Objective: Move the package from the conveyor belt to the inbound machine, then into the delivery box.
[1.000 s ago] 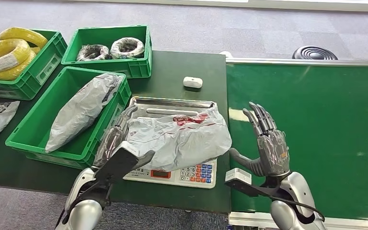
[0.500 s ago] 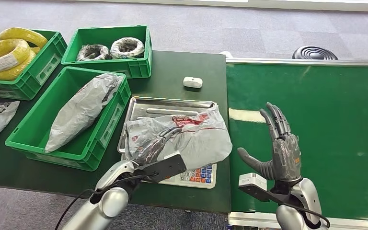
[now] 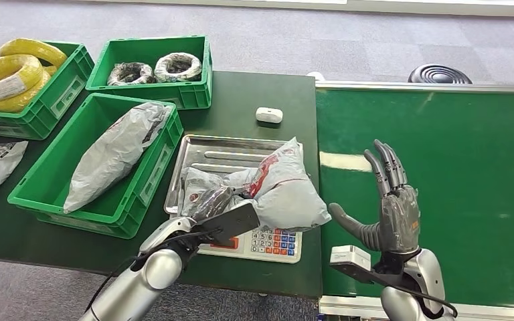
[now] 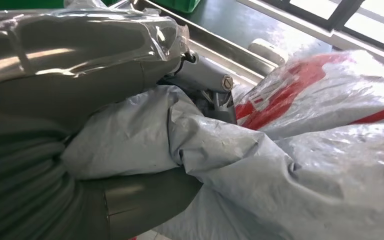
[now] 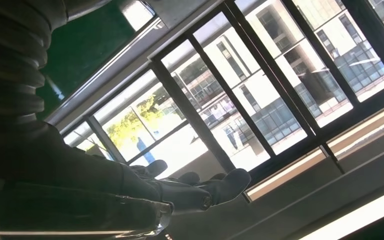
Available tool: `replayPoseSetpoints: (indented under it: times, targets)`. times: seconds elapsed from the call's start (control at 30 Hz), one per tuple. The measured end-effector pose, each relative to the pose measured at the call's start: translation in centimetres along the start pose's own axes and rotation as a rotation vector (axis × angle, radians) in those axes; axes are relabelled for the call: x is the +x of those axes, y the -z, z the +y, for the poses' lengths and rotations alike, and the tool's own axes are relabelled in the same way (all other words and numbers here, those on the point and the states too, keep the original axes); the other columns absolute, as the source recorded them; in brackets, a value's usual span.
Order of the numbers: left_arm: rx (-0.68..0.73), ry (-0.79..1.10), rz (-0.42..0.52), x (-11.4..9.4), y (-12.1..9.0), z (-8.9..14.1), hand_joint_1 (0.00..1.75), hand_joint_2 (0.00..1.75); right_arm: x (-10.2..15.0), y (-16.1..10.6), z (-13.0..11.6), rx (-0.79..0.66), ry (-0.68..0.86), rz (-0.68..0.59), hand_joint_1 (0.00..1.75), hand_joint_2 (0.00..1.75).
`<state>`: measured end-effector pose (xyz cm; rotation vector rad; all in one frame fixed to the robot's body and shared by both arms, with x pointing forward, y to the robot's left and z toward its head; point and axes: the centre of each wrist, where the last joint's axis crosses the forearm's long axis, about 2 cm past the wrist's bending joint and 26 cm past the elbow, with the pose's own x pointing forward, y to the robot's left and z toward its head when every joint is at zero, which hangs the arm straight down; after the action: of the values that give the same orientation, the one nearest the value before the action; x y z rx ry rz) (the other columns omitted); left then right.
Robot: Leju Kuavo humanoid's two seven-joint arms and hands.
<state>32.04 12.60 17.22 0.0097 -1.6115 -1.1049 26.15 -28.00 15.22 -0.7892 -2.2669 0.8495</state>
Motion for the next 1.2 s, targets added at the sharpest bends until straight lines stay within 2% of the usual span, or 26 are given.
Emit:
replayPoseSetpoints:
  times: [0.17, 0.33, 0.53, 0.67, 0.73, 0.83, 0.93, 1.03, 1.2]
  targets:
    - [0.147, -0.122, -0.07, 0.8, -0.9, 2.8, 1.75, 1.75, 1.0, -1.2, 0.0, -0.018, -0.001, 0.005, 0.0, 1.75]
    - [0.391, -0.129, -0.172, 2.4, -2.5, 6.5, 1.75, 1.75, 1.8, -2.5, -0.3, -0.019, -0.007, 0.017, 0.0, 1.75]
    - [0.837, 0.042, -0.295, 4.8, -5.2, 12.5, 1.75, 1.75, 2.3, -3.4, -0.6, -0.023, -0.005, 0.034, 0.0, 1.75]
    - [0.979, 0.126, -0.326, 5.4, -6.5, 14.7, 1.75, 1.75, 2.4, -3.6, -0.7, -0.027, -0.003, 0.042, 0.0, 1.75]
    - [1.056, 0.191, -0.312, 5.3, -7.0, 15.3, 1.75, 1.75, 2.3, -3.7, -0.8, -0.03, 0.005, 0.05, 0.0, 1.75]
    - [1.157, 0.288, -0.213, 4.3, -7.8, 17.0, 1.75, 1.75, 2.2, -3.7, -0.8, -0.036, 0.022, 0.062, 0.0, 1.75]
    - [1.181, 0.327, -0.049, 1.7, -8.3, 18.8, 1.75, 1.75, 2.0, -3.5, -0.7, -0.039, 0.034, 0.071, 0.0, 1.75]
    - [1.149, 0.352, 0.121, -2.2, -8.6, 19.5, 1.75, 1.75, 1.9, -3.4, -0.5, -0.033, 0.044, 0.078, 0.0, 1.75]
    - [1.003, 0.391, 0.429, -7.8, -9.1, 19.0, 1.75, 1.75, 1.4, -3.3, -0.2, -0.018, 0.061, 0.1, 0.0, 1.75]
